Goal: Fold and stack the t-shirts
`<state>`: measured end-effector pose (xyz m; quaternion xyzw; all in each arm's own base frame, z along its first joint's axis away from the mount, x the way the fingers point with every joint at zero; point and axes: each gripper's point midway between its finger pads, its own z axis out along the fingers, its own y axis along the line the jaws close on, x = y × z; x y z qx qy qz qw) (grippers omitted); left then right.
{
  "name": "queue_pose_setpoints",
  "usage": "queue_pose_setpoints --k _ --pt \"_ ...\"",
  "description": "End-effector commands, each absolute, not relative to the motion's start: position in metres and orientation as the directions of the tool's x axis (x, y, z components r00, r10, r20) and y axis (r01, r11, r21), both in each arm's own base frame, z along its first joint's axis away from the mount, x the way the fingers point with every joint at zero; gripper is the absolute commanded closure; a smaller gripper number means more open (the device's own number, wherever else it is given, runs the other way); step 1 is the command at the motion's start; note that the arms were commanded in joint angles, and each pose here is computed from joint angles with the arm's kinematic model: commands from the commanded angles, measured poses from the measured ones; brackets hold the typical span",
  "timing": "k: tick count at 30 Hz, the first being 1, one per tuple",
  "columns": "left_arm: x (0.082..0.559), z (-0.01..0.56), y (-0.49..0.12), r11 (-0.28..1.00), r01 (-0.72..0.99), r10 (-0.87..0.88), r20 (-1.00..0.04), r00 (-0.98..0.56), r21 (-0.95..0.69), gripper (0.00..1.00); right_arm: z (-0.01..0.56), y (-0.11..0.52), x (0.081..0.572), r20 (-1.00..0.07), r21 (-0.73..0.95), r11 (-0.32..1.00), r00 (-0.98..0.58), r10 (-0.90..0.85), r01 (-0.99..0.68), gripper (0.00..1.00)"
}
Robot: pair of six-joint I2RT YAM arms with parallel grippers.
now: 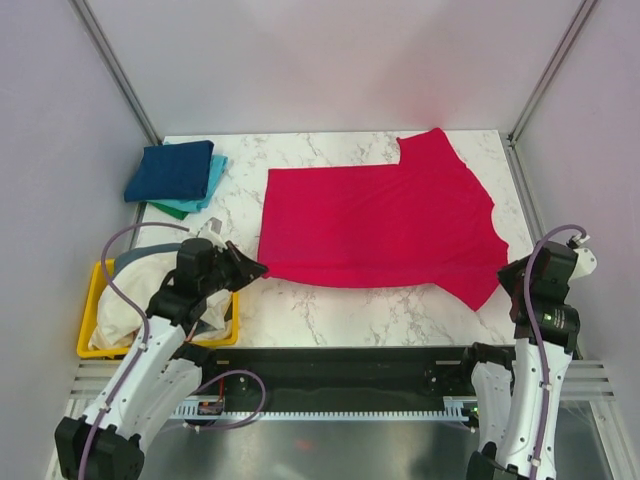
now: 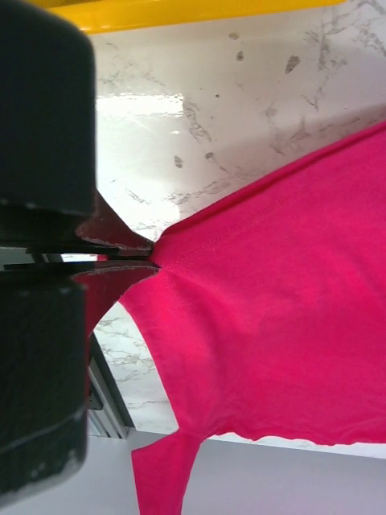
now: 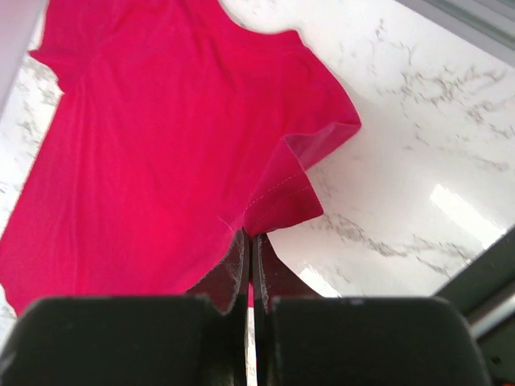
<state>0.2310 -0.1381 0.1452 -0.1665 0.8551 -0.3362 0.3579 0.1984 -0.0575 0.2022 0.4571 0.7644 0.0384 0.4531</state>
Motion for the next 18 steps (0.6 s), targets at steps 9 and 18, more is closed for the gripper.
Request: queue_pose_setpoints --k 9,18 --pt "0.219 0.127 -0.137 0.812 -0.025 -0.360 -0.467 -0.808 -0.583 0.98 0.218 -0.039 0.237 -0.634 0.478 0.686 -0.324 0.702 0.548 1.00" --pt "0.262 0.124 -0.137 0.838 -0.057 -0.335 -0.431 -0.838 -0.542 0.98 0.216 -0.042 0.326 -0.599 0.482 0.724 -0.417 0.683 0.494 1.00"
